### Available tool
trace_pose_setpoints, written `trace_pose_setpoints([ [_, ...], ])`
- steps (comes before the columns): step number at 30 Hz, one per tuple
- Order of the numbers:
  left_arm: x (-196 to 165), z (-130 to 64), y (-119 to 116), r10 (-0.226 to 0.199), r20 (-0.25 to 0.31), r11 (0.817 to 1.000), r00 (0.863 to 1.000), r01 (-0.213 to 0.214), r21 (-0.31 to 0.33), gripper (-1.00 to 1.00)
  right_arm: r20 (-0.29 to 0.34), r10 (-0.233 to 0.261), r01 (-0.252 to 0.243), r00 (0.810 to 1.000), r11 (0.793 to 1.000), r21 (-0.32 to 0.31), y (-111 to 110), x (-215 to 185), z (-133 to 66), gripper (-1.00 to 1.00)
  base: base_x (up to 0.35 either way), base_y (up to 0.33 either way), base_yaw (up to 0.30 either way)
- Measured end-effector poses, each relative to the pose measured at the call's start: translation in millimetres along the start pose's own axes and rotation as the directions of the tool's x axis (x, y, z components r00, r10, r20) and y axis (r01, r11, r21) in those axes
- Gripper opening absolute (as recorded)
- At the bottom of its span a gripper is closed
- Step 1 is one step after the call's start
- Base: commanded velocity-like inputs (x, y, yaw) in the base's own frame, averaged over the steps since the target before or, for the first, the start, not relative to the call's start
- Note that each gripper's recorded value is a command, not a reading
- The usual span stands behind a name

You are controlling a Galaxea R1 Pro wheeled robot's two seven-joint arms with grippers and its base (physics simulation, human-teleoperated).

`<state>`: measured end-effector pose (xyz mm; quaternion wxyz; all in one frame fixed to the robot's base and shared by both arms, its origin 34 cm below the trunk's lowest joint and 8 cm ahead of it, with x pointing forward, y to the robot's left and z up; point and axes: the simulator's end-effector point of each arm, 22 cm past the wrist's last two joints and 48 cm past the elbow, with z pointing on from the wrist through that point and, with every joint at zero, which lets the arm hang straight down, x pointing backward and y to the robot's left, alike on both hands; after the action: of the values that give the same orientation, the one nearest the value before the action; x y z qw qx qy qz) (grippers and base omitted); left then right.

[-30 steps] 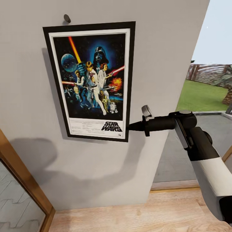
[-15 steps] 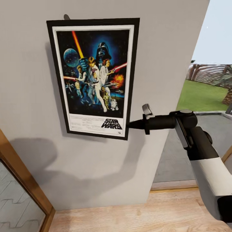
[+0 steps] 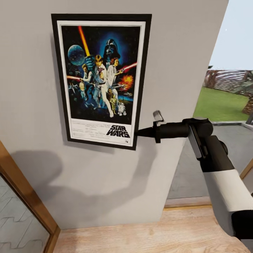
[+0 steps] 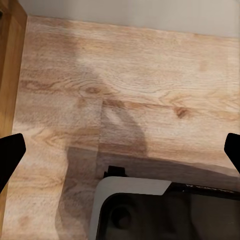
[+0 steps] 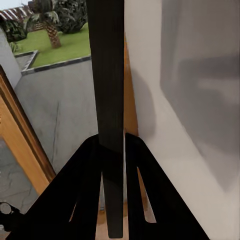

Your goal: Pick up the poster from the kitchen countertop and hang it on one of the wall nails in the kitchen.

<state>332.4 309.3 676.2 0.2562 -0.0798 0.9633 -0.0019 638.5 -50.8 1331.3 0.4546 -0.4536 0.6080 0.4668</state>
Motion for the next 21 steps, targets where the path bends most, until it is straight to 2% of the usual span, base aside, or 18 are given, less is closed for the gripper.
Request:
trace_pose_setpoints([
  [2, 0, 0.0, 0, 0.000, 0.000, 1.000, 1.000, 0.000, 0.000, 1.00, 0.004, -0.004, 0.004, 1.000, 1.000, 0.008, -1, -5, 2.8, -1.00, 0.000, 0.000, 0.000],
  [10, 0, 0.0, 0, -0.001, 0.000, 1.000, 1.000, 0.001, 0.000, 1.00, 0.003, 0.037, -0.037, 0.999, 0.999, 0.020, -1, -12, 8.6, -1.00, 0.000, 0.000, 0.000],
  [21, 0, 0.0, 0, -0.001, 0.000, 1.000, 1.000, 0.001, 0.000, 1.00, 0.015, 0.014, -0.015, 1.000, 1.000, 0.012, 5, -31, 17.8, -1.00, 0.000, 0.000, 0.000],
])
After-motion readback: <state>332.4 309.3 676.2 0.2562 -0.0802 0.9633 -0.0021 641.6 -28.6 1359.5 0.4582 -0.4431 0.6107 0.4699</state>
